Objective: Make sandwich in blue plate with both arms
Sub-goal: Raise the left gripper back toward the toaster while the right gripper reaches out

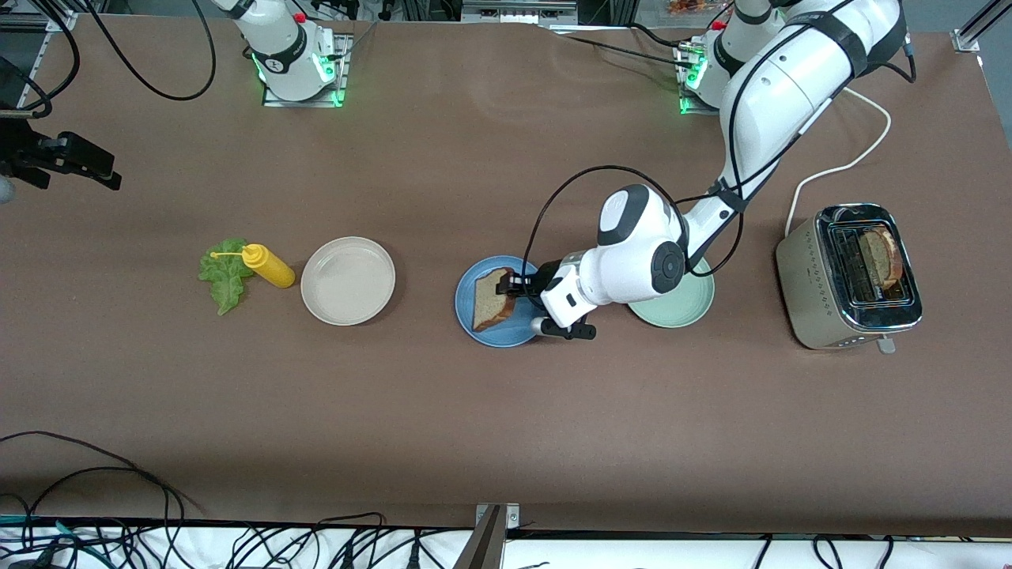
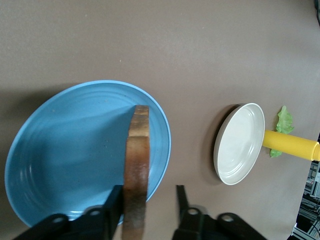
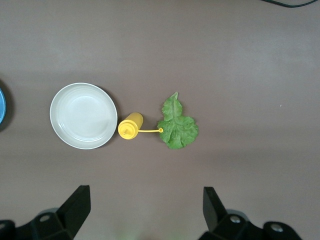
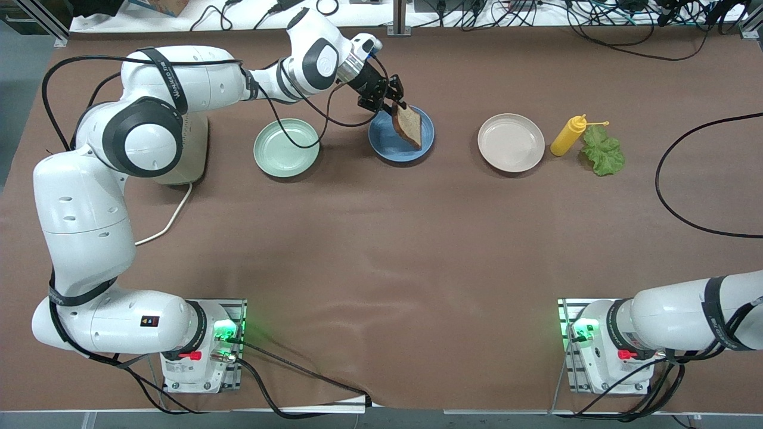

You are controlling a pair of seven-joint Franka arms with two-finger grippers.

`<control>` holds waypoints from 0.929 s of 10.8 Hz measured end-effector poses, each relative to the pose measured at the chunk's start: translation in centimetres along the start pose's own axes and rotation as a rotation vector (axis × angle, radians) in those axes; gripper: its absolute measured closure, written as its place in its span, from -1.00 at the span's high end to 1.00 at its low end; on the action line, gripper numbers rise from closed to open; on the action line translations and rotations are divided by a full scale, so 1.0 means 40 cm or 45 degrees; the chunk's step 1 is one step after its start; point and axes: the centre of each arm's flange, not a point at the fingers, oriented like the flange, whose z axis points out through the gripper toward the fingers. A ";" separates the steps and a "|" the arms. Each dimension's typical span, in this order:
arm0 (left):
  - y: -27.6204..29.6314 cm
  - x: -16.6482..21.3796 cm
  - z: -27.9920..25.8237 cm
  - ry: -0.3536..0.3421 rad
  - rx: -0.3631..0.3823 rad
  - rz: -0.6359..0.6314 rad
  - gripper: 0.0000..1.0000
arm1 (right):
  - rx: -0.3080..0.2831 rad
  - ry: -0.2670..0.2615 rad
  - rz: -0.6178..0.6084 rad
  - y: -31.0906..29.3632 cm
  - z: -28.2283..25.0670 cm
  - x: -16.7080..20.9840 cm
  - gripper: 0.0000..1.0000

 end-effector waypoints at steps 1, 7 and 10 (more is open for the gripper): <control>0.009 0.000 -0.011 0.009 0.000 0.009 0.16 | 0.000 0.000 0.000 0.000 0.000 0.000 1.00; 0.086 -0.063 -0.290 -0.118 0.232 0.092 1.00 | 0.000 0.002 0.003 0.003 -0.002 0.000 1.00; 0.084 -0.091 -0.479 -0.092 0.377 0.088 1.00 | 0.000 0.006 0.005 0.005 -0.003 0.001 1.00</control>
